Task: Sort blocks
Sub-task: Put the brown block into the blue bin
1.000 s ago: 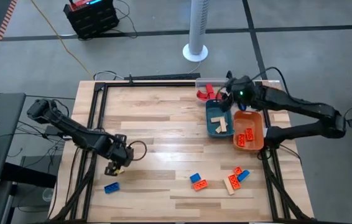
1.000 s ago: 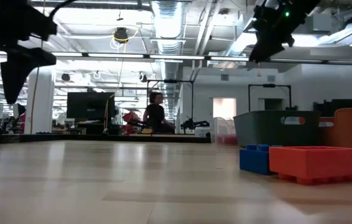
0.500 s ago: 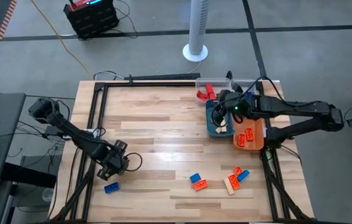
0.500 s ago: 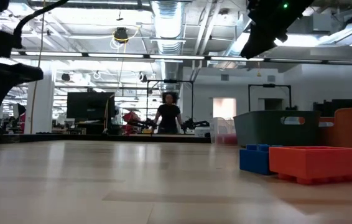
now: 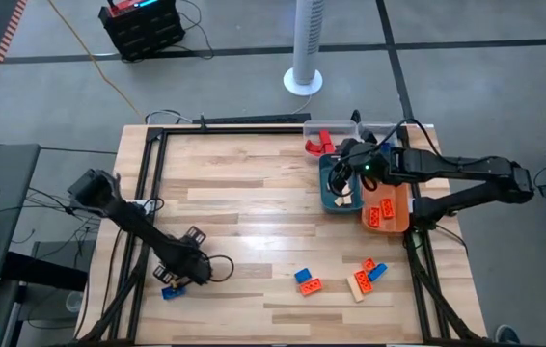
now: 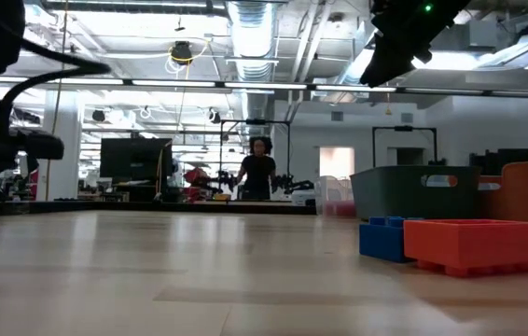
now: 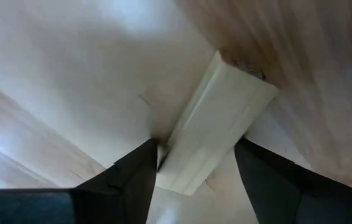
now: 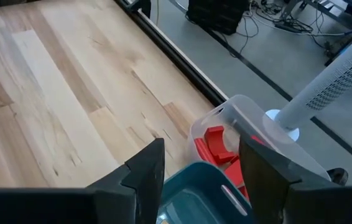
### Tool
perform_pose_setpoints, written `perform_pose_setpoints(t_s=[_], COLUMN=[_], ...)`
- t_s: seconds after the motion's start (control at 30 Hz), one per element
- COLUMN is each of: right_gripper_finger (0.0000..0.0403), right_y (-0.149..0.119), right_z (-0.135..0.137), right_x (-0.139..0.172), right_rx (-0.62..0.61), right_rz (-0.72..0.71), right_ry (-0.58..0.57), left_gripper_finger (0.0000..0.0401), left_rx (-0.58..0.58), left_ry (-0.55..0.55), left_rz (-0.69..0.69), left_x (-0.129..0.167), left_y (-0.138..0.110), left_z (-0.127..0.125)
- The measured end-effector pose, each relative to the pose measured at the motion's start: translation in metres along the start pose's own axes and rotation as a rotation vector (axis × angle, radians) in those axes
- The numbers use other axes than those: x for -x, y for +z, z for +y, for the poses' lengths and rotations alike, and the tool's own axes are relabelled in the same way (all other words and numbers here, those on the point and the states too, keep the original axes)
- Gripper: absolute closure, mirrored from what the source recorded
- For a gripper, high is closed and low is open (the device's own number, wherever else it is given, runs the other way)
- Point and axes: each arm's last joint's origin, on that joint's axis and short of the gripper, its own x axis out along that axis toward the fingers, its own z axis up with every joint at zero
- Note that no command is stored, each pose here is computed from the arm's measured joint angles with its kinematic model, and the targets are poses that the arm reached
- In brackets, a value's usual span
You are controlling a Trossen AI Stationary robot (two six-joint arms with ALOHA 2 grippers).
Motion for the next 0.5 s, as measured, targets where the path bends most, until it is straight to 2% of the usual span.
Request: perform_pose_setpoints(t_s=[0.1,0.27,0.5], right_gripper_finger=[0.0200,0.0200,0.0201], right_y=[0.000,0.000,-0.002], right_z=[0.000,0.000,0.013], right_x=[0.000,0.000,0.007], right_rx=[0.000,0.001,0.043], right_rz=[0.000,0.004,-0.007], right_ry=[0.000,0.005,0.062], left_gripper_finger=[0.0221,0.0305,0.0306], left_rx=[-0.033,-0.041,-0.024], left_ry=[-0.001,0.009,0.065], left_rz=[0.049,0.045,0.056], left_x=[-0.004,0.006,0.023], left_y=[0.006,0.010,0.012], left_z=[0.000,0.001,0.006])
